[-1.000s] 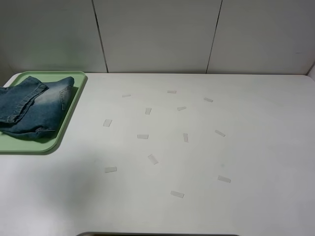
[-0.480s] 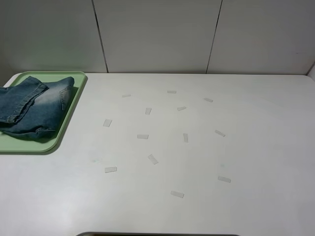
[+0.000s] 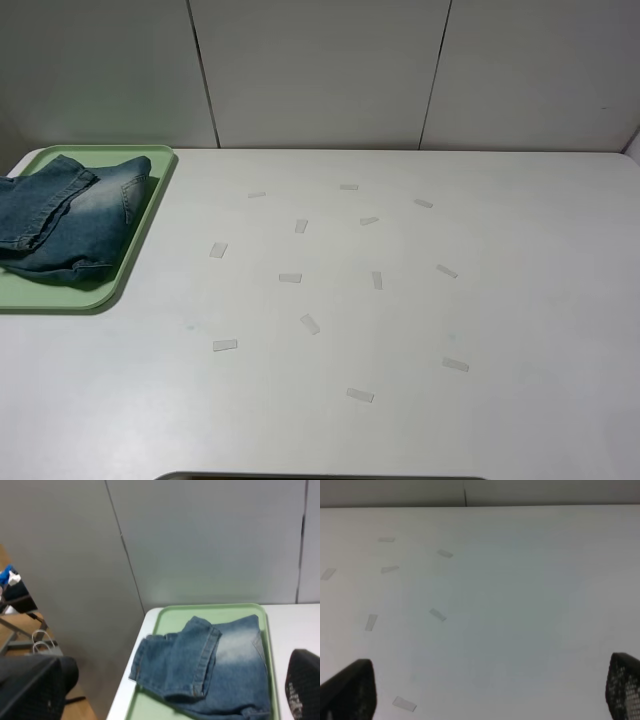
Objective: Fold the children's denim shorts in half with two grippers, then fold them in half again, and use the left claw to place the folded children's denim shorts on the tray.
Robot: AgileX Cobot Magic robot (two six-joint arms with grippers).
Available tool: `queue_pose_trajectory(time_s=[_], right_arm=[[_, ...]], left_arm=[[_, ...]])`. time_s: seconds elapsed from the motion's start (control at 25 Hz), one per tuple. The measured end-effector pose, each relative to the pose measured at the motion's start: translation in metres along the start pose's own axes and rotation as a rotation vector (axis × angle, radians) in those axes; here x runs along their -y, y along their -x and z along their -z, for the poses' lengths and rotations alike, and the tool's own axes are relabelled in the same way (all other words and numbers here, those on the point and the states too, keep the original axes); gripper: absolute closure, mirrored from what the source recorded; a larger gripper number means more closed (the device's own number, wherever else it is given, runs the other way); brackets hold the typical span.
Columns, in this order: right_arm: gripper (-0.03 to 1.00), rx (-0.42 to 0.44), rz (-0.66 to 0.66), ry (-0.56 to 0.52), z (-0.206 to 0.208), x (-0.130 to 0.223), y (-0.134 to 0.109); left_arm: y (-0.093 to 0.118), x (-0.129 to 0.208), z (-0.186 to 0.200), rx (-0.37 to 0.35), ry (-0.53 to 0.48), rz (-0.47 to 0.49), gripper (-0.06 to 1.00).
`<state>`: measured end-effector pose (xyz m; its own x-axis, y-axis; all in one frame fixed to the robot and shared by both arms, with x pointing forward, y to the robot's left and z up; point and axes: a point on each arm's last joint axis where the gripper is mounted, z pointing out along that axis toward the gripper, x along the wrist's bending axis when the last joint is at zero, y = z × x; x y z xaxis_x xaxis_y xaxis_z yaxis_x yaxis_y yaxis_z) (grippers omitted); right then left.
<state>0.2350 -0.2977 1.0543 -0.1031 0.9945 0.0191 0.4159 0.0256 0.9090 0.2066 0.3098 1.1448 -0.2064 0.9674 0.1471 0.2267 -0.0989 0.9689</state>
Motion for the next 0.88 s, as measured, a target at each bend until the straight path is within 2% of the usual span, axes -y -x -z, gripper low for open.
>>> queue_pose_trajectory(time_s=[0.28,0.48,0.68,0.88], right_arm=[[0.27,0.0,0.0,0.0,0.0,0.0,0.0],[0.27,0.0,0.0,0.0,0.0,0.0,0.0],[0.27,0.0,0.0,0.0,0.0,0.0,0.0],[0.27,0.0,0.0,0.0,0.0,0.0,0.0]], left_arm=[[-0.001,0.023,0.023,-0.007,-0.014,0.08,0.07],[0.008,0.035,0.012,0.065,-0.098,0.11,0.07],[0.02,0.061,-0.012,0.128,-0.24,0.127,0.07],[0.027,0.089,-0.032,0.137,-0.384,0.133,0.07]])
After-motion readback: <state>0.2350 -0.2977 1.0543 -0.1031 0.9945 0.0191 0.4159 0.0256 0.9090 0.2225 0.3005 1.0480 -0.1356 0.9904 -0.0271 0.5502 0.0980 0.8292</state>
